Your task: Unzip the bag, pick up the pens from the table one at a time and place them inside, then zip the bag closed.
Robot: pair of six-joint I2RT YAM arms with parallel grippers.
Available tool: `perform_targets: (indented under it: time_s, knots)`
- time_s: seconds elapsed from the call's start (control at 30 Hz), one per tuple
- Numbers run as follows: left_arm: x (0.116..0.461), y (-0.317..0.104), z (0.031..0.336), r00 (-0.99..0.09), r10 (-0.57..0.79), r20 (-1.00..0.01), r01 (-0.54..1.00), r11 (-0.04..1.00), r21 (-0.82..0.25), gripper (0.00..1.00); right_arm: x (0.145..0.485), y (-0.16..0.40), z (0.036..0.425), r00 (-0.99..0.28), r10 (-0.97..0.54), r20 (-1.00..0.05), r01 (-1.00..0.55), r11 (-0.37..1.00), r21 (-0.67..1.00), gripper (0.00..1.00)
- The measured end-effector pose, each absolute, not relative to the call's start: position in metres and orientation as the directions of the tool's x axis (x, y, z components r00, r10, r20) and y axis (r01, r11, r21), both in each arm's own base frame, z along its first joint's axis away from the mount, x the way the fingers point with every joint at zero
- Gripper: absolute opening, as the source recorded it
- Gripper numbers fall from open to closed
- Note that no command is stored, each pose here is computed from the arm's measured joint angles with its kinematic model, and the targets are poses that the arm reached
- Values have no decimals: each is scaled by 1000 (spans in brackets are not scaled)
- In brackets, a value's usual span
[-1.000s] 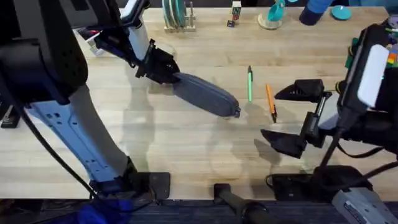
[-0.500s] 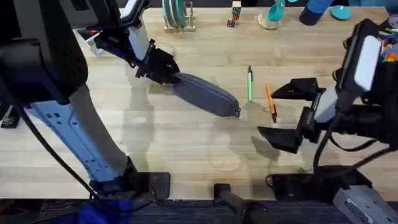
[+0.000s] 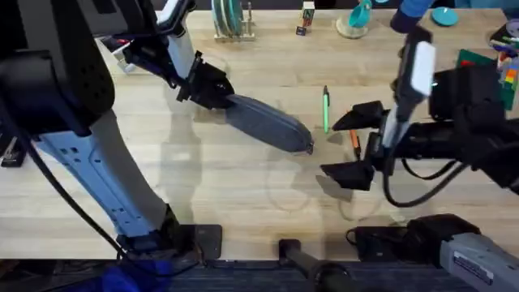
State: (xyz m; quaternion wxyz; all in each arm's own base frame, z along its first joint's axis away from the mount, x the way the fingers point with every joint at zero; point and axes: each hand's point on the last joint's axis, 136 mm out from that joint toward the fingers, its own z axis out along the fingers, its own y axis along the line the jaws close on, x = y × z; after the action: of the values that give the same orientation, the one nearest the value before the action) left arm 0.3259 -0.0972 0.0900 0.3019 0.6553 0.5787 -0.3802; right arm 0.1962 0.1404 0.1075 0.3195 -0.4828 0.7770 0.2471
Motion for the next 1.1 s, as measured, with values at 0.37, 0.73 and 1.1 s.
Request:
perform_targets:
  time_s: [0.37,0.73,1.1]
  knots:
    - [326,-97,90,42,529,-848,988,-148,-44,42,204,152,93,-389,-610,-691,-888,447,106,996]
    - [326,-97,90,43,529,-848,988,-148,-42,42,206,163,78,-399,-667,-629,-883,464,69,996]
    - [326,-97,90,43,529,-848,988,-148,-42,42,227,165,62,-378,-654,-656,-868,496,6,997]
